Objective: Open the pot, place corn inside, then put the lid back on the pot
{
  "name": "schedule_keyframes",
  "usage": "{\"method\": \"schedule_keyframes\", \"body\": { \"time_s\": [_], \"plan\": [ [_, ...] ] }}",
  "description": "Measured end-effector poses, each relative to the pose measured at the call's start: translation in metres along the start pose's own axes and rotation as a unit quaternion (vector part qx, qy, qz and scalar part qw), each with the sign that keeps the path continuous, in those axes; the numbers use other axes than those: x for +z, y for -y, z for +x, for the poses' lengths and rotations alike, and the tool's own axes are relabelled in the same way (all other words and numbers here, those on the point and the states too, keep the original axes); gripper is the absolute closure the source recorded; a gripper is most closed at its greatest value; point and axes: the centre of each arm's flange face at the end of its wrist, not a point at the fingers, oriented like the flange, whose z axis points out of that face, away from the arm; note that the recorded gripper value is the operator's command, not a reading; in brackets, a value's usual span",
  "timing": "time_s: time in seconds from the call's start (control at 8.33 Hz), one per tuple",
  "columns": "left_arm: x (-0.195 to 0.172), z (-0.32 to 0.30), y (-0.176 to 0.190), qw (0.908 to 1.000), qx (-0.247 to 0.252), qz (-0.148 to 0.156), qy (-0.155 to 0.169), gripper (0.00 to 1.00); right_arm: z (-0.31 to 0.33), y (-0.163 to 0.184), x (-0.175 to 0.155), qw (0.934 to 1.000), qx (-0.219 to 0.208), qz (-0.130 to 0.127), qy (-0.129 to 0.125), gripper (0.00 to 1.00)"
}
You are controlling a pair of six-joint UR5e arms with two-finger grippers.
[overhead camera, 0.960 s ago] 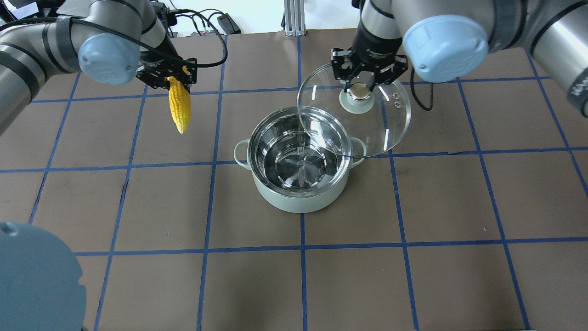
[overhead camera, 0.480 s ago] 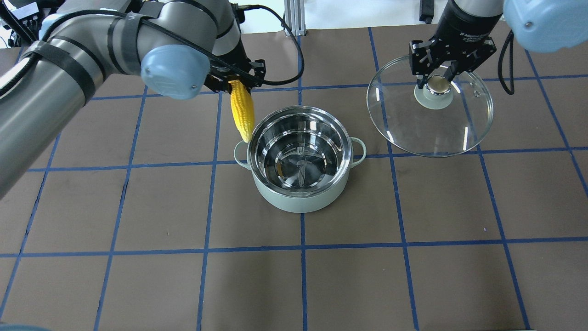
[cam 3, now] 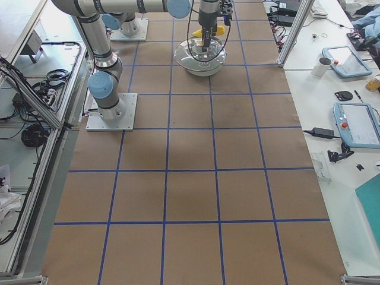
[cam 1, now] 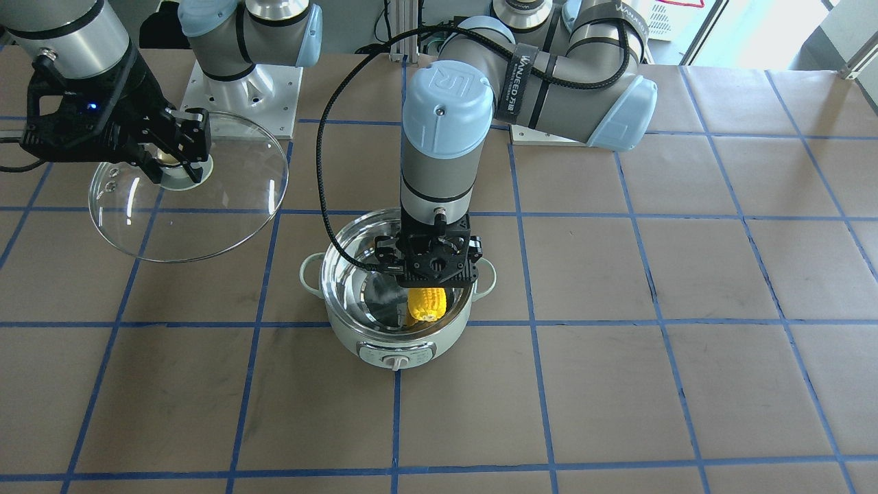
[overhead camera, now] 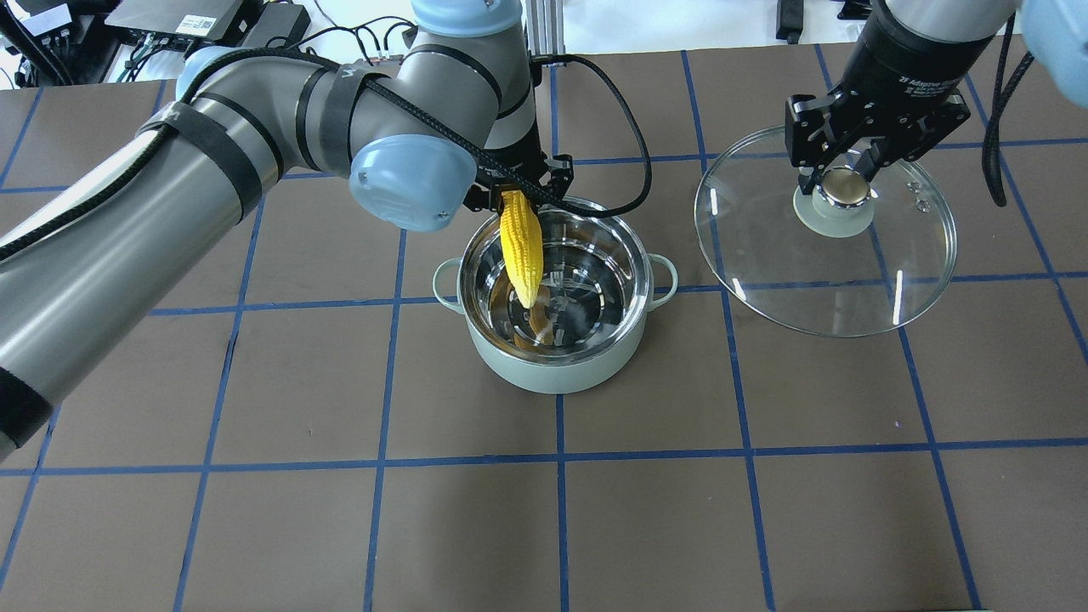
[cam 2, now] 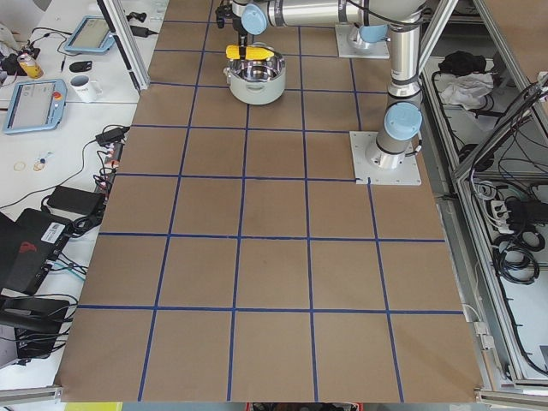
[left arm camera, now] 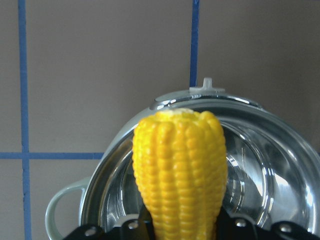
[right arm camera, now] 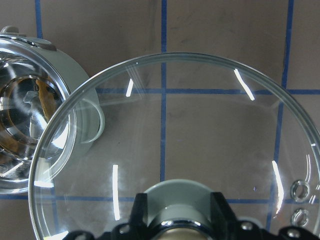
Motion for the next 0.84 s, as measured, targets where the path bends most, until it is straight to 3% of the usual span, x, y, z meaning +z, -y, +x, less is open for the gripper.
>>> {"method": "schedule_keyframes", "body": {
  "time_s": [0.24, 0.48, 0.6, 0.72, 0.84],
  "plan": [
    [0.031, 0.006, -0.011, 0.9996, 0.006, -0.027, 0.002, 1.00, 0.001, -0.005, -0.001, 1.0000, 0.001, -0.001, -0.003, 0.72],
    [0.055, 0.011, -0.015, 0.9989, 0.012, -0.045, 0.007, 1.00, 0.001, -0.006, -0.001, 1.0000, 0.001, -0.002, -0.004, 0.79],
    [0.061, 0.016, -0.018, 0.9986, 0.015, -0.049, 0.009, 0.80, 0.001, -0.006, -0.001, 1.0000, 0.001, -0.002, -0.005, 0.85],
    [0.064, 0.020, -0.020, 0.9985, 0.018, -0.051, 0.009, 0.47, 0.001, -0.005, 0.000, 1.0000, 0.001, -0.002, -0.005, 0.97],
    [0.065, 0.022, -0.021, 0.9984, 0.021, -0.051, 0.009, 0.00, 0.001, -0.005, 0.000, 1.0000, 0.001, -0.001, -0.005, 0.98]
  ]
}}
